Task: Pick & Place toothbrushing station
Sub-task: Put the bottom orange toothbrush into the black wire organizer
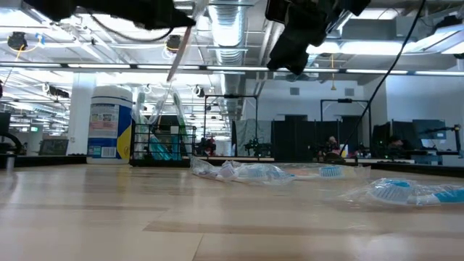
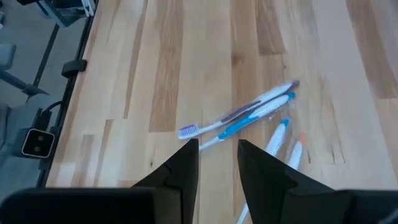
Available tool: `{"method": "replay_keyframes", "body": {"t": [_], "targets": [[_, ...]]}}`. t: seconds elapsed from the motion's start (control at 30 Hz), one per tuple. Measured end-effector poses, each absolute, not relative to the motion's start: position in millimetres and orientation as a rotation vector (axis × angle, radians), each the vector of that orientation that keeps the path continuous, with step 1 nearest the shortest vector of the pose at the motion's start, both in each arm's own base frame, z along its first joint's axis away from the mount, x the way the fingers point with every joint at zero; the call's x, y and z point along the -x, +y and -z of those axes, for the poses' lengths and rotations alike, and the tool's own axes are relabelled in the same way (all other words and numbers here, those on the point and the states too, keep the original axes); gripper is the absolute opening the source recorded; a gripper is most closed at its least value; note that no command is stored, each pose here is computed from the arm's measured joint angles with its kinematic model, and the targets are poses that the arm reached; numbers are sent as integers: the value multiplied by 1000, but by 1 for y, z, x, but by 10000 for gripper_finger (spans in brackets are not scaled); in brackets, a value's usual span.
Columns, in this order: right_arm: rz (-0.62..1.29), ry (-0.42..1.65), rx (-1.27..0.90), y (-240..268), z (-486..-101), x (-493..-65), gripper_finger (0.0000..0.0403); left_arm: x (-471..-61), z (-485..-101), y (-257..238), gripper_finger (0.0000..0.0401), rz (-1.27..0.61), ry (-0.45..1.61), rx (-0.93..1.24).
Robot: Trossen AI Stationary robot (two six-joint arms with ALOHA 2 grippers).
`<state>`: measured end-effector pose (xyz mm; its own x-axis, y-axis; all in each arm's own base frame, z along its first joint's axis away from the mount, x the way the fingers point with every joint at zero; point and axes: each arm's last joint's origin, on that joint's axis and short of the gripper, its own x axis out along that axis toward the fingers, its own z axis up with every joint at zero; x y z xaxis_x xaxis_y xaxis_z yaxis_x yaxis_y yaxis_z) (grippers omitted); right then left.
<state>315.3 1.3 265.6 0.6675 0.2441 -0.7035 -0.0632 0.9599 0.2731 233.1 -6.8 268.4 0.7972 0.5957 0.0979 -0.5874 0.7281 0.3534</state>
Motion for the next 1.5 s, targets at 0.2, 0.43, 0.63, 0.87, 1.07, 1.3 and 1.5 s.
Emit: {"method": "replay_keyframes", "body": {"t": [0.2, 0.43, 0.63, 0.87, 1.07, 1.3, 1.5], "targets": [[-213, 784, -209, 12, -252, -315, 102, -228, -255, 26, 6, -684, -5, -254], [-246, 785, -165, 20, -251, -315, 102, -225, -249, 52, 6, -720, -42, -185], [-254, 774, -128, 26, -251, -315, 102, -230, -238, 72, 6, -739, -60, -151], [-264, 784, -105, 29, -250, -314, 102, -236, -225, 87, 6, -786, -41, -156], [-265, 787, -98, 29, -250, -314, 102, -232, -223, 98, 6, -832, -29, -160], [-272, 786, -84, 29, -250, -314, 102, -229, -223, 106, 6, -875, -23, -161], [-272, 787, -84, 29, -250, -314, 102, -225, -223, 115, 6, -913, -22, -162]]}}
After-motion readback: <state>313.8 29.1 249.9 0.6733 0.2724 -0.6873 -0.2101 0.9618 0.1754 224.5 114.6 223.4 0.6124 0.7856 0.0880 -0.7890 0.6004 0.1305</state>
